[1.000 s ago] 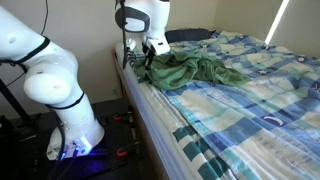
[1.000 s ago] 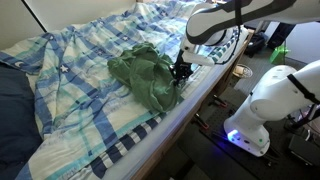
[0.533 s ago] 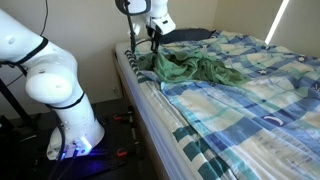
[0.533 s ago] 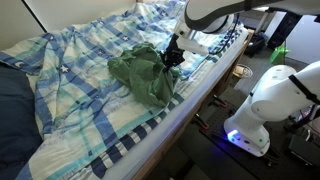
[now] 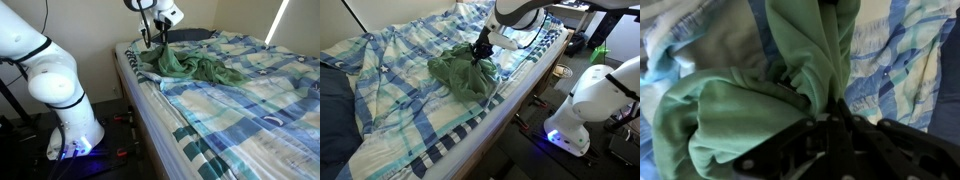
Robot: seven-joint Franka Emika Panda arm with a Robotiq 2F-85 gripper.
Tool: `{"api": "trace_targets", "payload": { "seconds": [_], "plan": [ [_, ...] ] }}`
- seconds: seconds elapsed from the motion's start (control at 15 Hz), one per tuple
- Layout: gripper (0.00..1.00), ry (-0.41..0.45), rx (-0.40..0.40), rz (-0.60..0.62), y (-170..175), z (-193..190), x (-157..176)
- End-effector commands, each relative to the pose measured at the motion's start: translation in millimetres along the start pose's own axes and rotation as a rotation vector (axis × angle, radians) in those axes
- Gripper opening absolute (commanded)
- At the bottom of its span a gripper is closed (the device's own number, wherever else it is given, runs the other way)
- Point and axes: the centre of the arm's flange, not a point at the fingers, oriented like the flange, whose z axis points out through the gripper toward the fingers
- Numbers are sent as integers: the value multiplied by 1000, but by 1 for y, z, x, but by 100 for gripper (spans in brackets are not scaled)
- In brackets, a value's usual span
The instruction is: Fold the green cloth on the bed.
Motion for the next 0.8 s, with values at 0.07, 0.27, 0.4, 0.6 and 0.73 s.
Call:
{"api": "trace_targets", "payload": {
  "seconds": [0.07, 0.27, 0.4, 0.6, 0.73],
  "plan": [
    [2, -8, 5, -26, -2, 6, 2],
    [2, -11, 5, -31, -2, 8, 3],
    [1, -11, 6, -31, -3, 8, 3],
    [1, 28, 26, -54, -8, 9, 18],
    [1, 58, 51, -73, -14, 6, 37]
  ]
}}
